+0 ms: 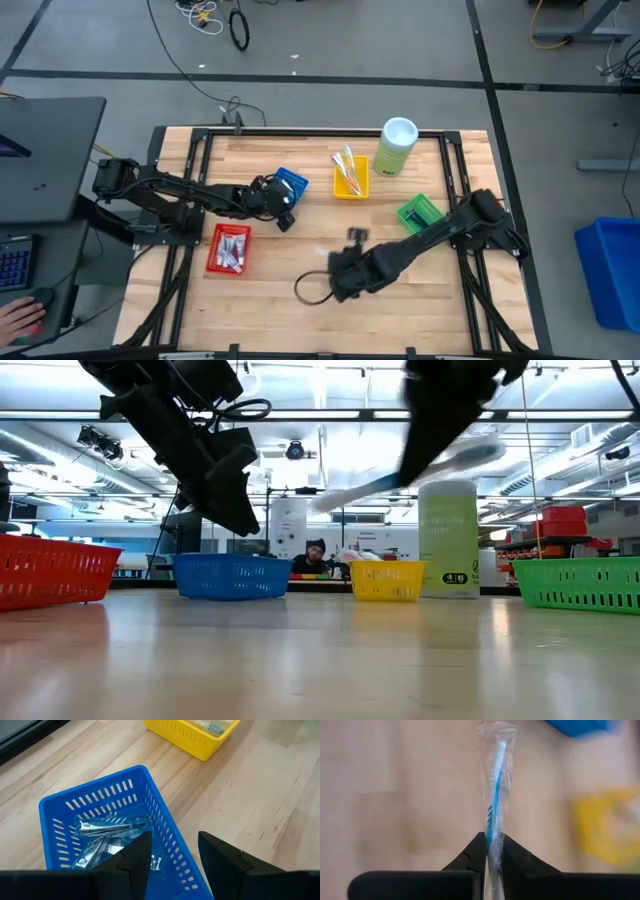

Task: Pick & Place Travel size toiletries
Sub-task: Put the blue toothbrush into the yellow basket

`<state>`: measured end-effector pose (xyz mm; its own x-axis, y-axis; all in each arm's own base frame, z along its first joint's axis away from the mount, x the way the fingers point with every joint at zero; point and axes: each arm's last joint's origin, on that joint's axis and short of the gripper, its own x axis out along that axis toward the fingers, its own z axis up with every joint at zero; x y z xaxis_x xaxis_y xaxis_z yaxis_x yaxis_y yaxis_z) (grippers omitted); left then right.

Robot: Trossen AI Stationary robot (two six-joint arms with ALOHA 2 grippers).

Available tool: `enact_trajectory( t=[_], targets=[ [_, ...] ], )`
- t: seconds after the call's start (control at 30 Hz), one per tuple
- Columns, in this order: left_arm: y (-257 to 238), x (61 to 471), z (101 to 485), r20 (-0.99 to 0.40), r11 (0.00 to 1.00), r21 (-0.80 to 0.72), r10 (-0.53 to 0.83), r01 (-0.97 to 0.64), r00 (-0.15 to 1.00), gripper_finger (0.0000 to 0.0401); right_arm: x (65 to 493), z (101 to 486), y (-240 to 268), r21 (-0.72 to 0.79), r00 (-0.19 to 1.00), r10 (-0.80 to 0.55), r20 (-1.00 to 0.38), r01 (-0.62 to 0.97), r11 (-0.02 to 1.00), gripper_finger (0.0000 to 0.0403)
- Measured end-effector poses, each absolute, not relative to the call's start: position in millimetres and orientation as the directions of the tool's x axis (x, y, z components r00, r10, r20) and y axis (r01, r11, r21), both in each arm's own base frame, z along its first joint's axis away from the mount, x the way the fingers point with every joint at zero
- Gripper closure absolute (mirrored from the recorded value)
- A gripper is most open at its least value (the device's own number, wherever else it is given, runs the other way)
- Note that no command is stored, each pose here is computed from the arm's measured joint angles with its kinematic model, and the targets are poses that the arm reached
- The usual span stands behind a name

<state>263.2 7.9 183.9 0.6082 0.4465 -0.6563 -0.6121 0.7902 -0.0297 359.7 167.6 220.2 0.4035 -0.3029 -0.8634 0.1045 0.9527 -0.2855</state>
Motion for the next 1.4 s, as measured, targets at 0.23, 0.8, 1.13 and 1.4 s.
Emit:
enact_trajectory(
  t=[0.23,0.8,1.13,1.4],
  targets=[
    [7.3,264.1,184.7,-0.648,0.768,-0.079,0.445,-0.636,0.618,0.0232,322.9,258.9,135.7,-0.447,0.33,-0.675,-0.66,0.549,0.706,0.0367],
    [-4.2,265.1,185.8,-0.64,0.778,-0.115,0.418,-0.618,0.645,0.0232,355.2,230.5,3.9,-0.336,0.121,-0.861,-0.494,0.887,0.317,0.0365],
    [-6.2,265.0,185.7,-0.641,0.788,-0.104,0.413,-0.607,0.647,0.0232,362.4,167.9,-66.1,-0.161,0.244,-0.788,-0.565,0.904,0.396,0.0365],
    [-6.2,265.0,185.7,-0.641,0.788,-0.105,0.413,-0.607,0.647,0.0232,355.2,155.9,-80.1,-0.116,0.262,-0.723,-0.639,0.897,0.427,0.0365]
  ],
)
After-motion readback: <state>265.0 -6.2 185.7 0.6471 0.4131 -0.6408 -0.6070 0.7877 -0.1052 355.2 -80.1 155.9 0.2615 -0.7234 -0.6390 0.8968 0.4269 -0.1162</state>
